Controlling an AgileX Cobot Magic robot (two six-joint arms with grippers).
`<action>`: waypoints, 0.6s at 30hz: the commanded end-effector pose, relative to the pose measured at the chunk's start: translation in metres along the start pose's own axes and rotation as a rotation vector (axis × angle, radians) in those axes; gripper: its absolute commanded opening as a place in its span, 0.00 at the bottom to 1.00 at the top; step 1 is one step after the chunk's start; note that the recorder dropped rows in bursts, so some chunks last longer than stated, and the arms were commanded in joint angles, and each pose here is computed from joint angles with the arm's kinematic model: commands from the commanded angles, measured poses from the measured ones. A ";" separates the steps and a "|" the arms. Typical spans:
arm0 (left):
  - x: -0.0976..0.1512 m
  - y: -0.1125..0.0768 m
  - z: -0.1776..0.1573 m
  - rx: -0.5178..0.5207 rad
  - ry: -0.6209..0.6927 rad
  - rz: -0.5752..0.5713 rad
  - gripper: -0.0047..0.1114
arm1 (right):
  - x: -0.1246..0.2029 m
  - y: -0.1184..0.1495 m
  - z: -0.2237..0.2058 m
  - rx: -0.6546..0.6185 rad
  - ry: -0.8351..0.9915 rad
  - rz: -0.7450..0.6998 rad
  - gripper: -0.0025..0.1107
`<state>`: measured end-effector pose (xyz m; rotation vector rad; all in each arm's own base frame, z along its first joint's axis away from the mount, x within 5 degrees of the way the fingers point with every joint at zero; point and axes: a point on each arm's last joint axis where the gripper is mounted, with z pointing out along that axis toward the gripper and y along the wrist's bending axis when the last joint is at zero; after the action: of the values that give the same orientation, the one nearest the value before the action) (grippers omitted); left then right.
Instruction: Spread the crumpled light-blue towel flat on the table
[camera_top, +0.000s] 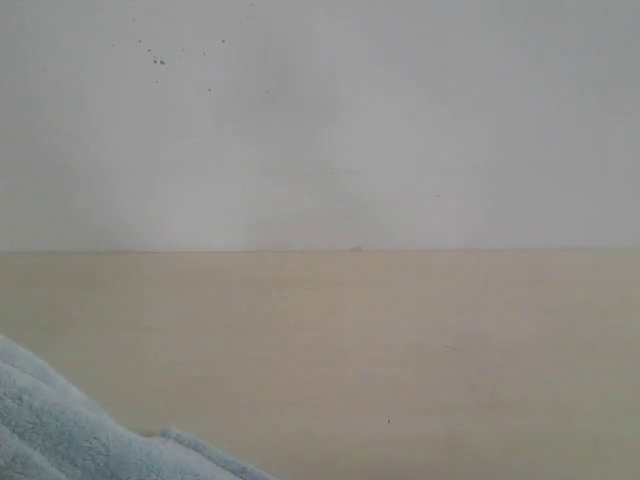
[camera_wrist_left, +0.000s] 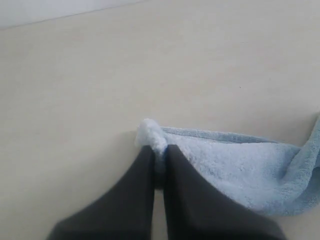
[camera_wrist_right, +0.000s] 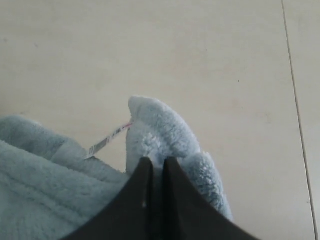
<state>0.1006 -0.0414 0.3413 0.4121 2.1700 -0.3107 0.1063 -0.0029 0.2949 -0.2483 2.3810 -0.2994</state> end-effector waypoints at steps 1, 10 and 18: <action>0.013 0.000 -0.026 -0.055 -0.027 -0.042 0.07 | -0.011 0.001 -0.002 -0.022 -0.111 0.024 0.05; 0.035 -0.008 -0.087 -0.115 -0.066 -0.045 0.07 | -0.028 -0.022 -0.083 -0.025 -0.435 0.118 0.05; 0.029 -0.011 -0.146 -0.199 -0.253 -0.035 0.07 | 0.010 -0.038 -0.136 0.020 -0.579 0.164 0.05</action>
<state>-0.0136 0.0026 0.3924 0.2380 2.0069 -0.1568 0.0266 -0.0172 0.3944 -0.1131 1.8580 -0.1323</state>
